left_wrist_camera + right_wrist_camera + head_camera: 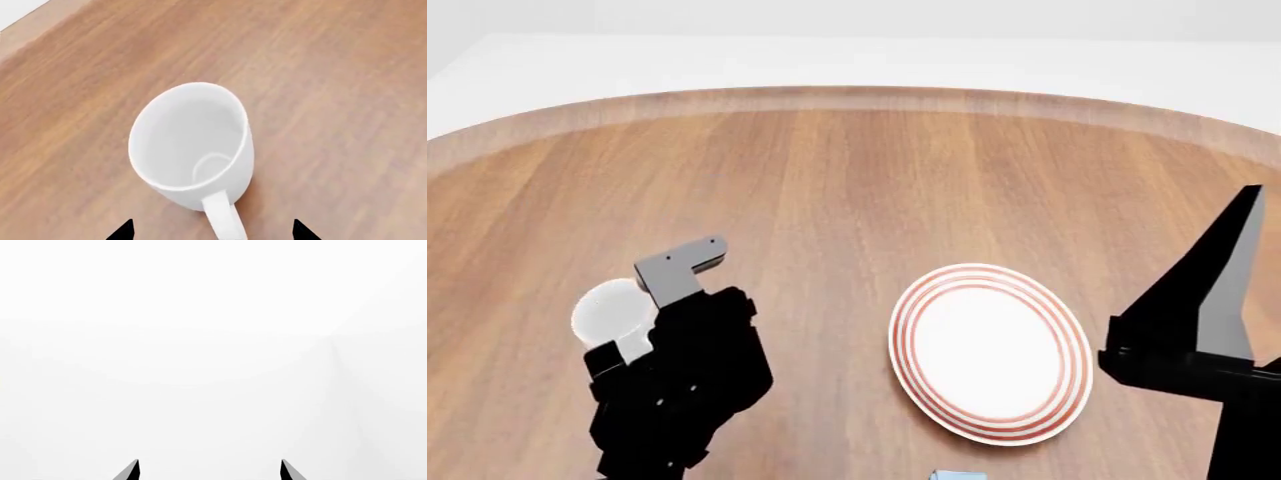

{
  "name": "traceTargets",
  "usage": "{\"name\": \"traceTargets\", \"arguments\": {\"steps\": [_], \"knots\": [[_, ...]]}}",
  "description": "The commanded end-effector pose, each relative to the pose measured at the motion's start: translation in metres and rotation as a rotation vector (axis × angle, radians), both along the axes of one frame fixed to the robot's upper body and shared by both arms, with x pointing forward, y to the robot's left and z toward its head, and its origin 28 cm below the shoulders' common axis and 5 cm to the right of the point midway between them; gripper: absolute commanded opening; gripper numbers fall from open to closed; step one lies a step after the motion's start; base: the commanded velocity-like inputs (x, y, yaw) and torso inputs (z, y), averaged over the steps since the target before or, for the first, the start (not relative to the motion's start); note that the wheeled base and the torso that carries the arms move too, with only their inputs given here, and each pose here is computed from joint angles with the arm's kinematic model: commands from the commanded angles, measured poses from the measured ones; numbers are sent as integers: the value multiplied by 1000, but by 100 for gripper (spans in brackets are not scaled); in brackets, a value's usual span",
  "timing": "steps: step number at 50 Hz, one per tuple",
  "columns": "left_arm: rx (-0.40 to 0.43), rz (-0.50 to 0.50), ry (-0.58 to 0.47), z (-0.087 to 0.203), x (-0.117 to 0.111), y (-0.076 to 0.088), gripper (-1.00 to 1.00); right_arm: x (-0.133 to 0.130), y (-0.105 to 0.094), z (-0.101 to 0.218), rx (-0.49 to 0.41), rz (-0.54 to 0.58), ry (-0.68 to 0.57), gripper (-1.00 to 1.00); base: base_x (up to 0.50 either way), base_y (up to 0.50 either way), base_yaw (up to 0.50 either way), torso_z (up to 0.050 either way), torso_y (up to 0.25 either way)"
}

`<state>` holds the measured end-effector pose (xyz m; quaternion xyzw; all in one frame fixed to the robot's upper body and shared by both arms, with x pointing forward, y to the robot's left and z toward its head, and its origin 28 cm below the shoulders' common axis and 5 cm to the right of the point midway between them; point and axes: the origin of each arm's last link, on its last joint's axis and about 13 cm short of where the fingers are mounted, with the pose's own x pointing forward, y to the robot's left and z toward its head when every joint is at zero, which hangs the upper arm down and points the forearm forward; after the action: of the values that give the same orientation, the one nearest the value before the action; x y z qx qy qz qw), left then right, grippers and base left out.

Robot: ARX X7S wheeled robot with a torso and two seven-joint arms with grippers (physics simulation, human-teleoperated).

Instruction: Pick up the white mug and put it on the plate, and put the chocolate pudding to the right of the plate.

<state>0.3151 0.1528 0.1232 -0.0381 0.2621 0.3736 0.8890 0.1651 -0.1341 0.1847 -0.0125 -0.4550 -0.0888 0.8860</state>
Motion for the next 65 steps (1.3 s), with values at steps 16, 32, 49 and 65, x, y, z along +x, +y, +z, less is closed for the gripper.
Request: {"name": "traceTargets", "arguments": {"steps": [16,32,49,65], "knots": [[-129,70,22,-15,13,3,100,-1,-1,1,-26,-5,-14,100,0,0,0,0,0],[-141,98,18,-21,19,9,100,-2,0,-1,-28,-2,-10,100,0,0,0,0,0],[-139,100,27,-31,23,11,100,-2,0,-2,-31,5,-5,100,0,0,0,0,0],[-141,27,5,-34,24,8,-100,-1,1,-3,-33,9,2,100,0,0,0,0,0]]}}
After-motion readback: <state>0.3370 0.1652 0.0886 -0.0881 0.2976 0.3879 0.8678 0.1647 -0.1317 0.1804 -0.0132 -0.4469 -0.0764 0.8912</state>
